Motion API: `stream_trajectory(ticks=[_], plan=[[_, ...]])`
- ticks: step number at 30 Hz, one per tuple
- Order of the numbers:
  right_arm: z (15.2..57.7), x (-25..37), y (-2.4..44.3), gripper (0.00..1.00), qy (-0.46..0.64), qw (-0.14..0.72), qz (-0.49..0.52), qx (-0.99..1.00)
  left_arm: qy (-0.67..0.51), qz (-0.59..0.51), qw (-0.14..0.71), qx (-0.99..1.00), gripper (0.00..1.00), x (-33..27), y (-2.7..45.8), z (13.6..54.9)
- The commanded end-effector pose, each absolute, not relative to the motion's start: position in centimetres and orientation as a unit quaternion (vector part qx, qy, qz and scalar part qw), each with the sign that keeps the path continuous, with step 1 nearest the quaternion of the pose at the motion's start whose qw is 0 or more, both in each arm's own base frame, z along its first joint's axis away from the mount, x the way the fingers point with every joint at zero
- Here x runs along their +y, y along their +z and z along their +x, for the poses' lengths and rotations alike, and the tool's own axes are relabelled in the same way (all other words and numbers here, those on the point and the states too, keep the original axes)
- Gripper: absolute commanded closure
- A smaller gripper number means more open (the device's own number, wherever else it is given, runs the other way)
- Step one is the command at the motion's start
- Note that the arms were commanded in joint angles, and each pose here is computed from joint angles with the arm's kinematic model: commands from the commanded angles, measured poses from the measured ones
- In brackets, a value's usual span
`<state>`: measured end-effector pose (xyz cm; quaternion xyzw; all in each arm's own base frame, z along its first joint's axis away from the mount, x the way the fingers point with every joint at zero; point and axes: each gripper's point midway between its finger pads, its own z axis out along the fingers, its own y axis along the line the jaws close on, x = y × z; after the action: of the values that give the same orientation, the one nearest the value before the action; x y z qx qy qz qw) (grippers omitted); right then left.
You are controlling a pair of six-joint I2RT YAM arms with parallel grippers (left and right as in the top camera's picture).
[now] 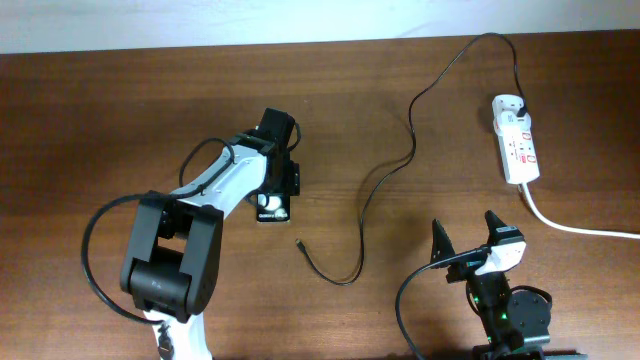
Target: Plug charger to phone and switch on socket
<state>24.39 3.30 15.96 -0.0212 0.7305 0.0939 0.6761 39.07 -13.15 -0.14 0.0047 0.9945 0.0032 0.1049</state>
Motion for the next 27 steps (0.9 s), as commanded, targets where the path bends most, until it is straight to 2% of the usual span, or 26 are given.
stream_trajectory(ticks=[1,10,13,15,16,19,21,23,24,25,27], plan=[[24.4,3.2,15.8,0.01,0.091,0.676,-0.019,0.731,0.024,0.019,0.045,0.999,0.24,-12.3,-3.9,36.2],[24.4,3.2,15.8,0.01,0.091,0.676,-0.019,0.731,0.015,0.024,0.073,0.997,0.23,-12.6,-2.7,38.3],[24.4,3.2,15.8,0.01,0.091,0.676,-0.019,0.731,0.018,0.024,0.066,0.997,0.18,-12.5,-2.7,38.0],[24.4,3.2,15.8,0.01,0.091,0.676,-0.019,0.731,0.022,0.025,0.052,0.998,0.08,-12.3,-3.0,37.2],[24.4,3.2,15.8,0.01,0.091,0.676,-0.019,0.731,0.024,0.025,0.047,0.998,0.08,-12.2,-3.2,36.9],[24.4,3.2,15.8,0.01,0.091,0.676,-0.019,0.731,0.025,0.026,0.042,0.998,0.15,-12.1,-3.3,36.6],[24.4,3.2,15.8,0.01,0.091,0.676,-0.019,0.731,0.025,0.026,0.043,0.998,0.25,-12.1,-3.3,36.6],[24.4,3.2,15.8,0.01,0.091,0.676,-0.019,0.731,0.025,0.026,0.043,0.998,0.27,-12.1,-3.3,36.7],[24.4,3.2,15.8,0.01,0.091,0.676,-0.019,0.731,0.025,0.025,0.043,0.998,0.23,-12.0,-3.3,36.7],[24.4,3.2,15.8,0.01,0.091,0.676,-0.019,0.731,0.026,0.025,0.043,0.998,0.08,-12.0,-3.3,36.7],[24.4,3.2,15.8,0.01,0.091,0.676,-0.019,0.731,0.025,0.025,0.043,0.998,0.02,-12.0,-3.3,36.7]])
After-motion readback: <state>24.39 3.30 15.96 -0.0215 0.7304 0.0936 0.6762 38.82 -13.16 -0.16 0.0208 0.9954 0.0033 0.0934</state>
